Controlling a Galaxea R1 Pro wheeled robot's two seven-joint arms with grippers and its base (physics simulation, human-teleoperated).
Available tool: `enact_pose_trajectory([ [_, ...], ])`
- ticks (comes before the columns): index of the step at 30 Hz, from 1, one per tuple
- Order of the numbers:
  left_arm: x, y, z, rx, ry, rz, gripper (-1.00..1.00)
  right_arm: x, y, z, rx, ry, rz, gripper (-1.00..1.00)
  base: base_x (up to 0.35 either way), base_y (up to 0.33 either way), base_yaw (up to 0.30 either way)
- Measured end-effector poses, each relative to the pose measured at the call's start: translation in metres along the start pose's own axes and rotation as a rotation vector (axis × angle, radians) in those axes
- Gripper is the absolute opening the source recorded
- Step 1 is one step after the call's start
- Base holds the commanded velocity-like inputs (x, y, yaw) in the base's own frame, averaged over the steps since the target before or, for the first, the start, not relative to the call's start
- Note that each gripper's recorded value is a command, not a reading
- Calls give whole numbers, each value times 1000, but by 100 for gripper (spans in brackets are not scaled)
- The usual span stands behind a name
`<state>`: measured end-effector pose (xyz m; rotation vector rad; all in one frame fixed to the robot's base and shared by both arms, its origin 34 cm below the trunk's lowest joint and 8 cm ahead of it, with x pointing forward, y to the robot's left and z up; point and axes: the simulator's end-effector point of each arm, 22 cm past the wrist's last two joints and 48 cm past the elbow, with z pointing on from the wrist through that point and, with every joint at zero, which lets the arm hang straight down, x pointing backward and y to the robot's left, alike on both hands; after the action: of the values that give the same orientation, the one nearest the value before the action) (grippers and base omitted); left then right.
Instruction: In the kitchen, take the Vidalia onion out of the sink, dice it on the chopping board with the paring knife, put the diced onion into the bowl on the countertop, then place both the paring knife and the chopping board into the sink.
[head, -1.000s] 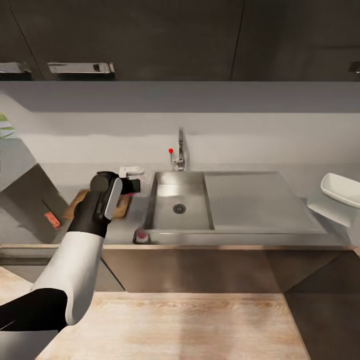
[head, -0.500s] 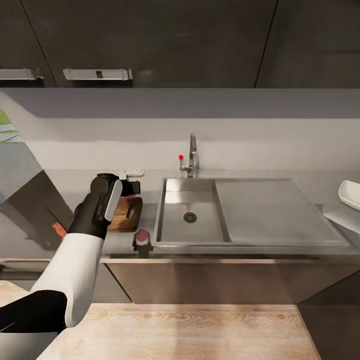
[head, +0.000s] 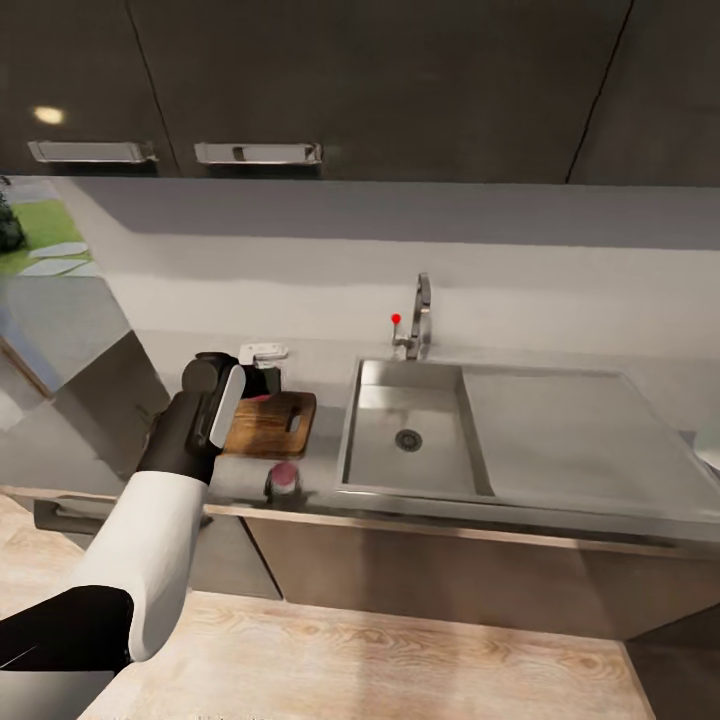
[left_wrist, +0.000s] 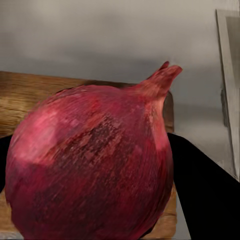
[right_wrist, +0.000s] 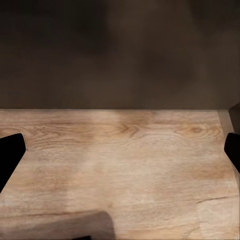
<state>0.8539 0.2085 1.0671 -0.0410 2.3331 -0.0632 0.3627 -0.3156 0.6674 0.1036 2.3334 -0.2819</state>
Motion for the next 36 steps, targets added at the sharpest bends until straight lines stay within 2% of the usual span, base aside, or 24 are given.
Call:
enact_pose_trajectory([
  [14, 9, 0, 4, -1, 24, 2, -100, -1, 0, 0, 0, -4, 0, 100, 56, 38, 43],
  [25, 39, 2, 19, -8, 92, 5, -100, -1, -4, 1, 4, -4, -4, 100, 42, 23, 0],
  [36, 46, 3, 19, -10, 99, 5, -100, -1, -5, 1, 4, -4, -6, 100, 0, 0, 0],
])
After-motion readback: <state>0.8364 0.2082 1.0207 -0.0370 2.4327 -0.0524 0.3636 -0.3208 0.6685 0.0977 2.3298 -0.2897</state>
